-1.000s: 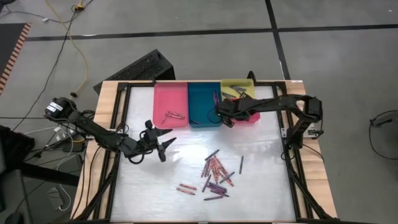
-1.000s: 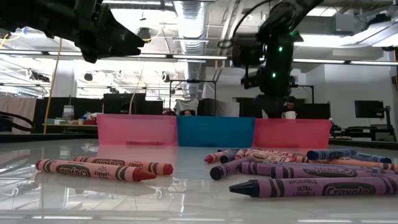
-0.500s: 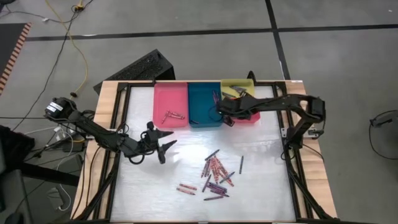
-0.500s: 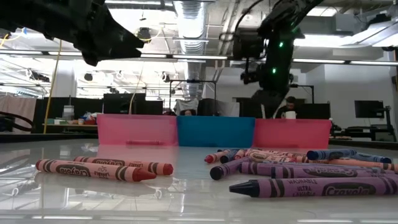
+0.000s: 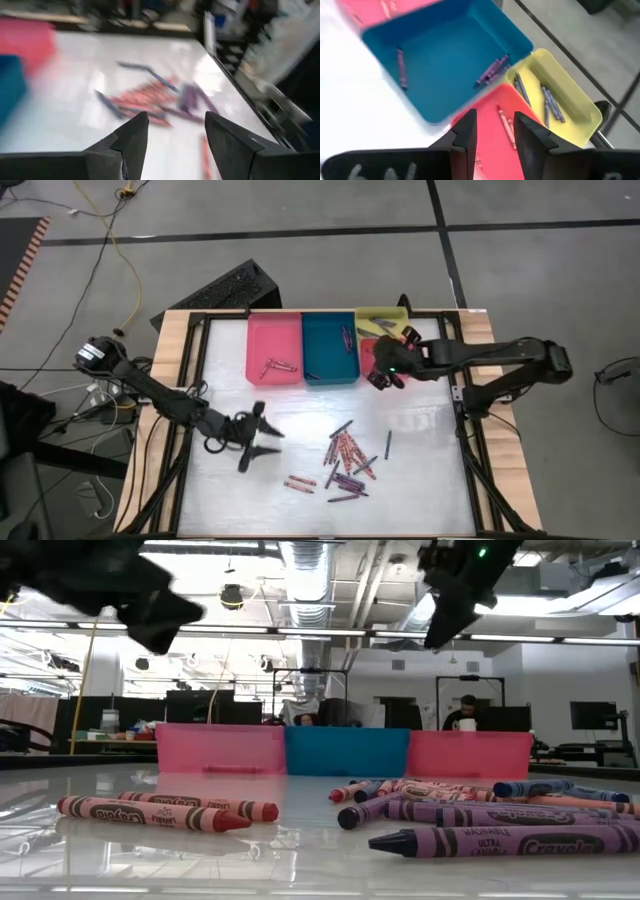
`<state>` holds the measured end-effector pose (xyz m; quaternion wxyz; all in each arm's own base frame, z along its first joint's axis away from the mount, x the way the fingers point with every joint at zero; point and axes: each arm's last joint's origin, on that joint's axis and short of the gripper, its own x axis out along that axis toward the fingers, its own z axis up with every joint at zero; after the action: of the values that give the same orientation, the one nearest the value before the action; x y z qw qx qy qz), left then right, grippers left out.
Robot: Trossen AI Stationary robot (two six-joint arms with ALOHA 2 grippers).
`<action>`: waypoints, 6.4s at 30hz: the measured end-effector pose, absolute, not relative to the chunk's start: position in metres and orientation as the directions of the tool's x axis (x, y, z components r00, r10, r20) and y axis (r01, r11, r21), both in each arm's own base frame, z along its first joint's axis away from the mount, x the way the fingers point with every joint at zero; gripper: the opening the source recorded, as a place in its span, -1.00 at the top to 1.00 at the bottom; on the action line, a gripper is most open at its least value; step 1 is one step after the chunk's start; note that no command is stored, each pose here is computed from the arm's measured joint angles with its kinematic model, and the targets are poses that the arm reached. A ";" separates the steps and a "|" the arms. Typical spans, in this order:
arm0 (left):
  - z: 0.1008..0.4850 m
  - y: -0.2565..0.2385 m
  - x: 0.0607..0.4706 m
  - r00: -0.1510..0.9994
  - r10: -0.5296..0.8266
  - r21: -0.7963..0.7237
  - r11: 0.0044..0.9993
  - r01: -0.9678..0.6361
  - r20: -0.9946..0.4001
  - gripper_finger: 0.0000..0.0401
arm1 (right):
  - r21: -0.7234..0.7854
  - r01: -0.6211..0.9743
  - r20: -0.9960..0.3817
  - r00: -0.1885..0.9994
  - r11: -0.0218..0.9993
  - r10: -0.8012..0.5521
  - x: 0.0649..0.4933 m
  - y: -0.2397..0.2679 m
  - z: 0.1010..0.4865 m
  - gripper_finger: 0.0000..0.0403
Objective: Sort crayons
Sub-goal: Put the red crayon into the red bin
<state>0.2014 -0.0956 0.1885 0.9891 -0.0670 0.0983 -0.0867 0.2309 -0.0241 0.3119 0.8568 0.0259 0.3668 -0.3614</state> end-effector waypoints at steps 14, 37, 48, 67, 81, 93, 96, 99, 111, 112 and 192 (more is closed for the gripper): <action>0.158 -0.155 0.265 0.822 -0.262 0.015 0.950 0.312 -0.505 0.08 | -0.185 0.612 -0.636 0.522 0.769 -0.568 0.231 -0.009 0.315 0.38; 0.123 -0.154 0.289 0.694 -0.433 -0.100 0.879 0.466 -0.575 0.08 | -0.177 0.614 -0.627 0.532 0.769 -0.569 0.237 -0.009 0.313 0.38; 0.112 -0.137 0.290 0.668 -0.462 -0.157 0.871 0.465 -0.584 0.08 | -0.176 0.614 -0.628 0.532 0.770 -0.568 0.237 -0.009 0.313 0.38; 0.102 -0.109 0.292 0.675 -0.354 -0.070 0.909 0.410 -0.647 0.08 | -0.179 0.614 -0.630 0.529 0.769 -0.569 0.237 -0.009 0.313 0.38; 0.101 -0.095 0.296 0.745 -0.124 0.088 0.967 0.239 -0.656 0.08 | -0.179 0.614 -0.630 0.529 0.769 -0.568 0.237 -0.009 0.313 0.38; 0.103 -0.093 0.299 0.753 -0.156 0.135 0.941 0.310 -0.640 0.08 | -0.178 0.614 -0.630 0.529 0.769 -0.568 0.237 -0.009 0.313 0.38; 0.104 -0.091 0.300 0.764 -0.162 0.159 0.931 0.328 -0.624 0.08 | -0.178 0.614 -0.630 0.529 0.769 -0.568 0.237 -0.009 0.313 0.38; 0.107 -0.090 0.303 0.785 -0.173 0.191 0.918 0.347 -0.595 0.08 | -0.178 0.614 -0.630 0.529 0.769 -0.568 0.237 -0.009 0.313 0.38; 0.116 -0.077 0.317 0.796 -0.221 0.224 0.886 0.405 -0.564 0.08 | -0.177 0.614 -0.630 0.529 0.769 -0.568 0.237 -0.009 0.313 0.38; 0.116 -0.077 0.317 0.789 -0.246 0.208 0.882 0.423 -0.563 0.08 | -0.178 0.614 -0.630 0.529 0.769 -0.568 0.237 -0.009 0.313 0.38; 0.226 -0.075 0.270 0.991 -0.080 0.070 0.994 0.088 -0.109 0.98 | -0.120 0.556 -0.265 0.781 0.823 -0.566 0.226 0.101 0.338 0.38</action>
<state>0.2703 -0.0748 0.2258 0.9970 0.0372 0.0532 -0.0420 0.2260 0.1012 0.3380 0.9435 -0.0175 0.1457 -0.2973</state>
